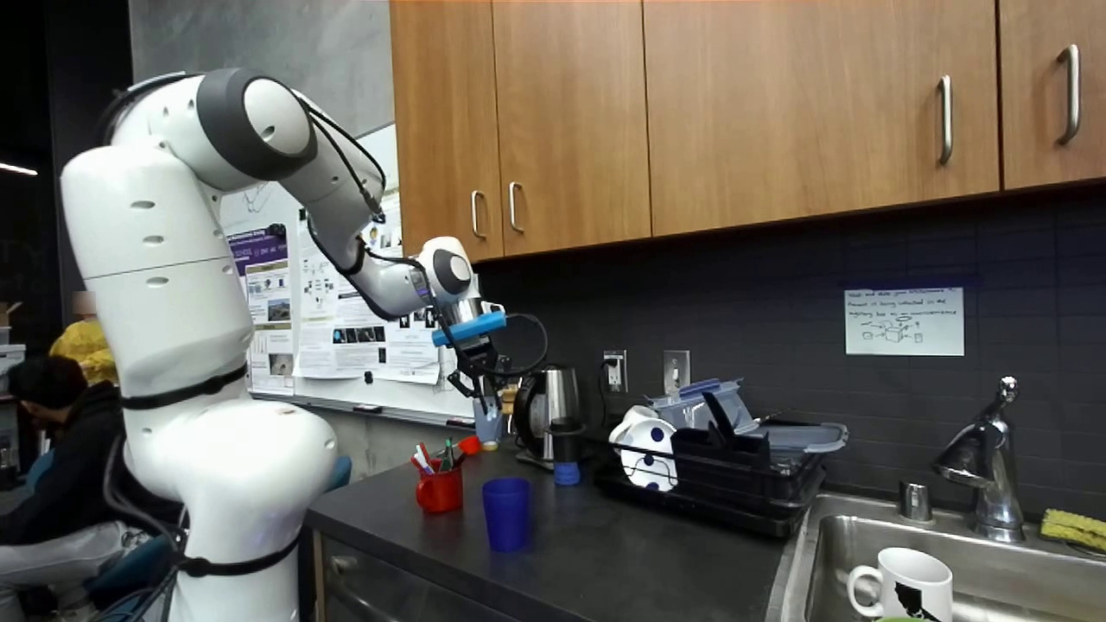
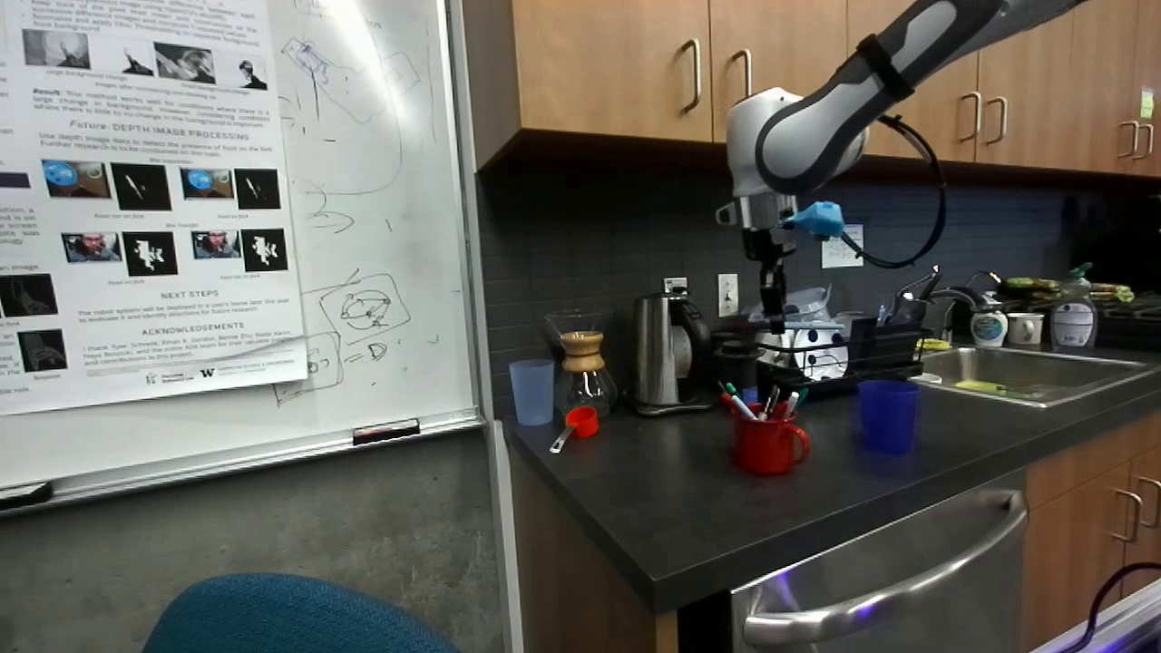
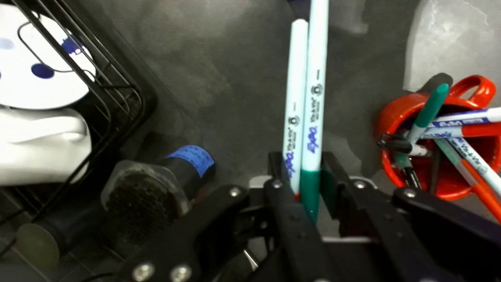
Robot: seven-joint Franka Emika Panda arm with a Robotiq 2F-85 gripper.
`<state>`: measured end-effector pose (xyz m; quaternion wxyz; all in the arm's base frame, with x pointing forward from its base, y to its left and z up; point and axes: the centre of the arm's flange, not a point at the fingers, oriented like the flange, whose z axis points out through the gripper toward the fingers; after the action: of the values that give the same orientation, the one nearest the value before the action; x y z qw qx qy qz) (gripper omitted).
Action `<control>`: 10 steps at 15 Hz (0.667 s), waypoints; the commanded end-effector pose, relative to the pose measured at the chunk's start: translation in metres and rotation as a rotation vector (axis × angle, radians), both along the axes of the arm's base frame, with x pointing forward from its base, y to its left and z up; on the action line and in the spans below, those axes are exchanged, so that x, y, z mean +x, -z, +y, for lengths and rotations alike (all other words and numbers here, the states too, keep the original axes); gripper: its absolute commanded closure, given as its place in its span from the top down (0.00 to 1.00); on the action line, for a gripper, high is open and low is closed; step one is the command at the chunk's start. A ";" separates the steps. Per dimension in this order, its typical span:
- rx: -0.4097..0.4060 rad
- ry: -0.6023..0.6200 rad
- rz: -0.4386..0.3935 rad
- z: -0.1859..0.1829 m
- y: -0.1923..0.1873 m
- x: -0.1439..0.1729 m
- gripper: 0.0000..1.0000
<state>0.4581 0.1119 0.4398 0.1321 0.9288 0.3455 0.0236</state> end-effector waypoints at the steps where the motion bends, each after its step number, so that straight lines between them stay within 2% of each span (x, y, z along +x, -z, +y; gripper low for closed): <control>1: 0.005 0.053 -0.010 -0.041 -0.001 -0.005 0.06; 5: 0.012 0.115 0.002 -0.069 0.005 -0.003 0.06; 10: 0.022 0.148 0.010 -0.079 0.012 -0.007 0.06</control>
<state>0.4609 0.0388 0.4271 0.1215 0.9526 0.2788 0.0050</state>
